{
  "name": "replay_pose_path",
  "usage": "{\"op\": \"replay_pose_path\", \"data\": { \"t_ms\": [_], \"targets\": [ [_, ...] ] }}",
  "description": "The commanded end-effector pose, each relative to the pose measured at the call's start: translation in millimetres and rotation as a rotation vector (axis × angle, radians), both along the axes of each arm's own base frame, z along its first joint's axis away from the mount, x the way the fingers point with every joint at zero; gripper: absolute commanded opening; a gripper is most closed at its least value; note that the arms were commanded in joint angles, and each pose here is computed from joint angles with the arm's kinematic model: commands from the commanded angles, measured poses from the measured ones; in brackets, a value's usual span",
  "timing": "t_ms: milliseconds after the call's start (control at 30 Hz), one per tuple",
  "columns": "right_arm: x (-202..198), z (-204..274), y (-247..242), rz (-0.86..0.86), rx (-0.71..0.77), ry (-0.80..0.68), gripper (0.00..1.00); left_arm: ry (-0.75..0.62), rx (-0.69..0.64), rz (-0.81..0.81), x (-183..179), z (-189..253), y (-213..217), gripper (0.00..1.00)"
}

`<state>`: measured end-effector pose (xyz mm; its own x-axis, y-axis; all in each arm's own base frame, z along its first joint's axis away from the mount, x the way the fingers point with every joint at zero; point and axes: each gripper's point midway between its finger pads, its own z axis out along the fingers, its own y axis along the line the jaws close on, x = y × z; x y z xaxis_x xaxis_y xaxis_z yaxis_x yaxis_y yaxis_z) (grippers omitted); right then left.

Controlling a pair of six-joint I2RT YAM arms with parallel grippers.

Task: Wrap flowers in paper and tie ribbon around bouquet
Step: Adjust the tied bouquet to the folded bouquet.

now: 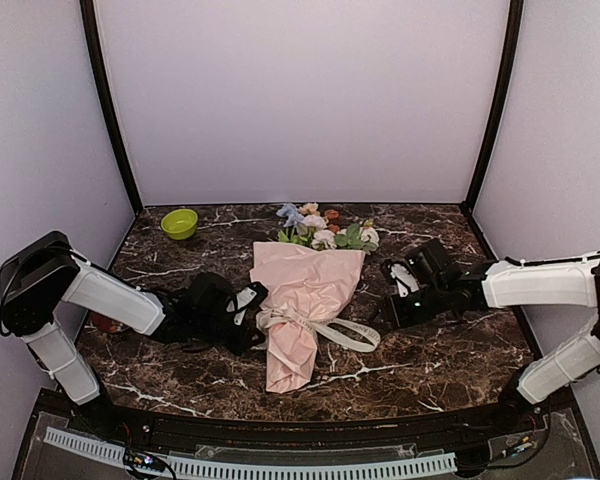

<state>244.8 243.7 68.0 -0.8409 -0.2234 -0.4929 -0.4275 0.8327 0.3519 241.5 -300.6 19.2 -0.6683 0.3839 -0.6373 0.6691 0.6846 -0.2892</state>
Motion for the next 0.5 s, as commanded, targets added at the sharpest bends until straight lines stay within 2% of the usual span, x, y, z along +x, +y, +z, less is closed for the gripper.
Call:
{"op": "replay_pose_path", "data": {
  "t_ms": [0, 67, 100, 133, 167, 233, 300, 467],
  "targets": [
    [11, 21, -26, -0.056, -0.036, -0.07, 0.67, 0.073, -0.007, -0.036, -21, -6, 5, 0.01],
    [19, 33, -36, -0.093, -0.015, -0.101, 0.83, 0.064, -0.011, -0.044, -23, 2, 7, 0.17],
    [23, 36, -41, -0.109, -0.003, -0.113, 0.89, 0.057, -0.013, -0.045, -23, 8, 7, 0.33],
    [27, 39, -46, -0.125, 0.007, -0.118, 0.96, 0.049, -0.012, -0.047, -23, 14, 8, 0.44],
    [32, 41, -50, -0.14, 0.017, -0.118, 1.0, 0.036, -0.013, -0.047, -23, 22, 10, 0.55],
    [47, 44, -65, -0.186, 0.034, -0.119, 1.0, 0.001, -0.012, -0.02, -17, 38, 16, 0.7],
    [64, 49, -83, -0.243, 0.054, -0.129, 1.0, -0.01, -0.012, 0.046, -2, 56, 29, 0.78],
    [102, 73, -147, -0.448, 0.169, -0.217, 1.0, -0.012, -0.024, 0.262, 44, 90, 82, 0.85]
  ]
}}
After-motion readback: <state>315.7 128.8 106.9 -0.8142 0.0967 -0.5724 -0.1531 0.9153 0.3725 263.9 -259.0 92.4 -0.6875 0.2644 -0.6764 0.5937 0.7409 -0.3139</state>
